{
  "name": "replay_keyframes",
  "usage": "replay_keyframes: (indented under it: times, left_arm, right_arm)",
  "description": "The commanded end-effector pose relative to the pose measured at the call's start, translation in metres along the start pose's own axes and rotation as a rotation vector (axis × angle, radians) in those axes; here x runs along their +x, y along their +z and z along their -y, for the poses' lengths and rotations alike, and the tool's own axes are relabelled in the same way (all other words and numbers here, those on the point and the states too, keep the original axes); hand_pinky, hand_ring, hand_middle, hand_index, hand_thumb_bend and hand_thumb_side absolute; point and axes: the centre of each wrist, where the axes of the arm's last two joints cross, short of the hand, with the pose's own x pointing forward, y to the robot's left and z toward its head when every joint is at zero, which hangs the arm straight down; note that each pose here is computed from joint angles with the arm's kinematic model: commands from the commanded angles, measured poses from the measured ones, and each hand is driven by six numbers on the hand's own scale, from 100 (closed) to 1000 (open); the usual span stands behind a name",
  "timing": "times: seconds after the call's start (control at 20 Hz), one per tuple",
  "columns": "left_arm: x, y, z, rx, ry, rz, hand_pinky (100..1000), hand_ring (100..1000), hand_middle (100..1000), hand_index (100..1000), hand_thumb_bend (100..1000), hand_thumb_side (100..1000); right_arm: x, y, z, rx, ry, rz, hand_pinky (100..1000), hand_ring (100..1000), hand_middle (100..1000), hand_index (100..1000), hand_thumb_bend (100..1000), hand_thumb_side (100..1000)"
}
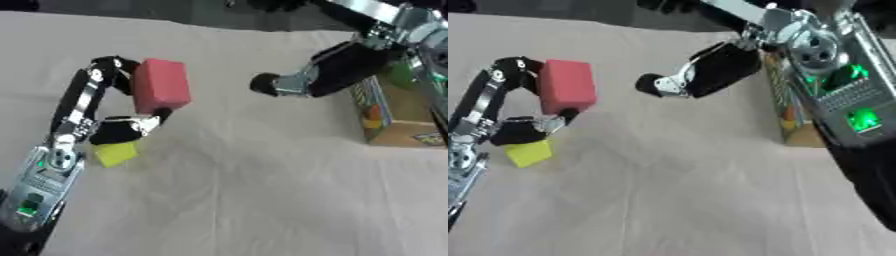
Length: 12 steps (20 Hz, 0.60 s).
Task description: Pick up the objects with one hand, pass them to the other hand, and then place them into the box on the other side of the table.
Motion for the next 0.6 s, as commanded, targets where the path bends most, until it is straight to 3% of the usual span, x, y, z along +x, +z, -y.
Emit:
replay_keyframes:
  times: [0.05,0.6]
  left_arm:
    - [0.010,-0.004,0.001,0.034,-0.002,0.066,540,458,404,481,100,100]
    - [0.016,-0.009,0.020,0.032,-0.039,0.154,545,464,409,484,100,100]
  right_arm:
    - [0.011,-0.002,0.004,0.008,0.032,0.023,881,856,816,862,505,369]
    - [0.027,-0.018,-0.002,0.109,0.021,0.047,879,852,811,859,468,393]
